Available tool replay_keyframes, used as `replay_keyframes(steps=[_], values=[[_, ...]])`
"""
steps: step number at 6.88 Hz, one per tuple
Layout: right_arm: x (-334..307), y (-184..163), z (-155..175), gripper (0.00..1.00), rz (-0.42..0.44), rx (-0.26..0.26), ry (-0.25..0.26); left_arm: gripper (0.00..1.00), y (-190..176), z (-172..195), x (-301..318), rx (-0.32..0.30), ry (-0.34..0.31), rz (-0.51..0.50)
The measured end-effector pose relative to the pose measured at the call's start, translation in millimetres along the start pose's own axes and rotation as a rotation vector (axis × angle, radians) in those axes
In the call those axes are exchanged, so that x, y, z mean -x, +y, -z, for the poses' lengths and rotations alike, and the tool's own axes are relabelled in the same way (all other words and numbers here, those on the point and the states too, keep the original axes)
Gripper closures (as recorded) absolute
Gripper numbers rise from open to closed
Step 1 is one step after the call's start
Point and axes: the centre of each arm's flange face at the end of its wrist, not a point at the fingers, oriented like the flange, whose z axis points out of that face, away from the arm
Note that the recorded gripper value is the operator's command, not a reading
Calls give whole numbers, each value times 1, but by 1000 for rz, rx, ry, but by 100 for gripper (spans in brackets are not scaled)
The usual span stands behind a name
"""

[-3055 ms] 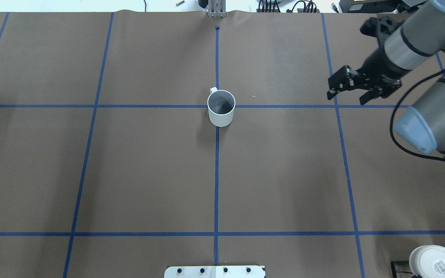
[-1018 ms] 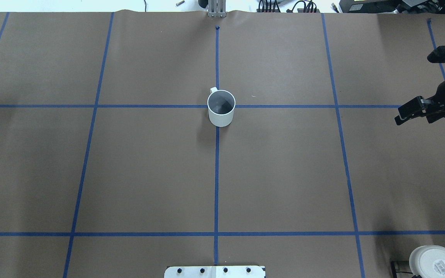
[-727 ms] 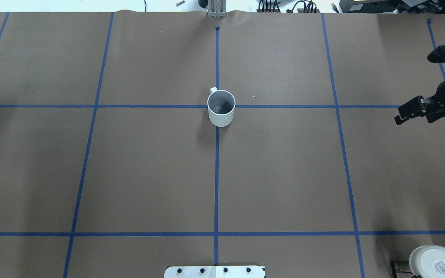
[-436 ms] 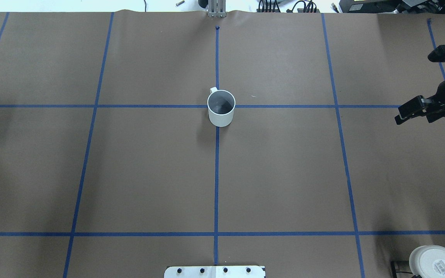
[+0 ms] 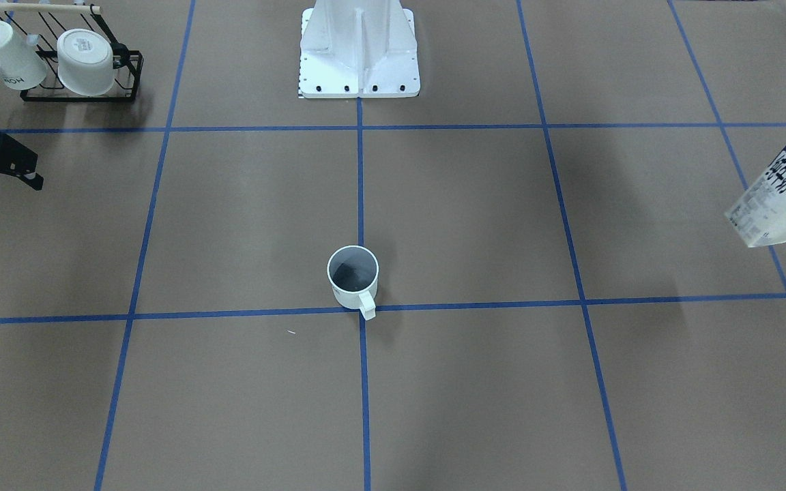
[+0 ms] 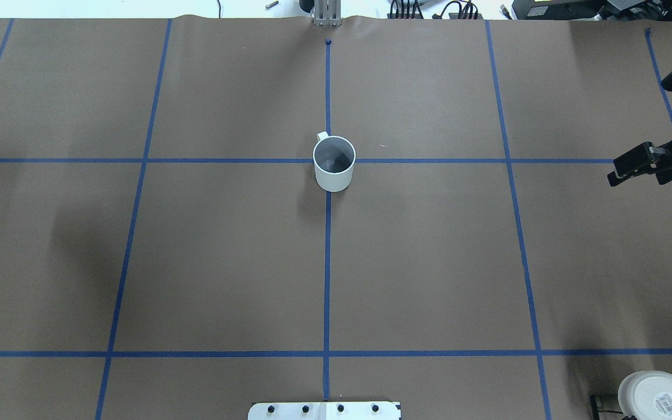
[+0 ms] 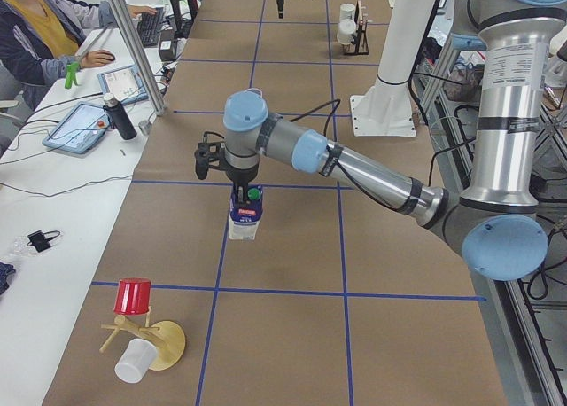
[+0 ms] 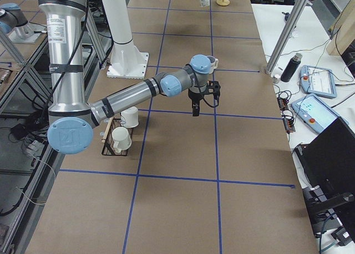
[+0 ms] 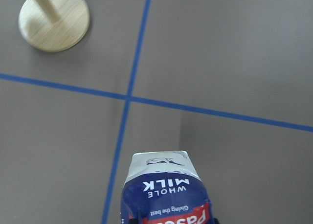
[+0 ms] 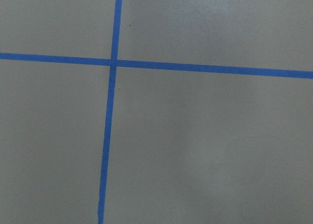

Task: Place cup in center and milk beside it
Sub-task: 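Carry the milk carton with the left gripper beside the mug and lower it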

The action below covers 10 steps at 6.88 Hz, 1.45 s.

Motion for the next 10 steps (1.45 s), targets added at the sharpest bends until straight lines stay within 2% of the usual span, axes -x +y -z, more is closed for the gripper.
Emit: replay_keyframes(steps=[2,4,7,10], values=[[-14,8,4,0,-14,-4,12,100,-35,-19,-167,75,-60,-47],[-24,13,6,0,-19,-8,23,100,-50,-66,-319,153,-94,-60],[-33,19,6,0,-29,-5,30,100,-82,-120,-421,203,-90,-82],[-42,26,7,0,-21,-2,36,100,-77,-165,-471,215,-52,-55]])
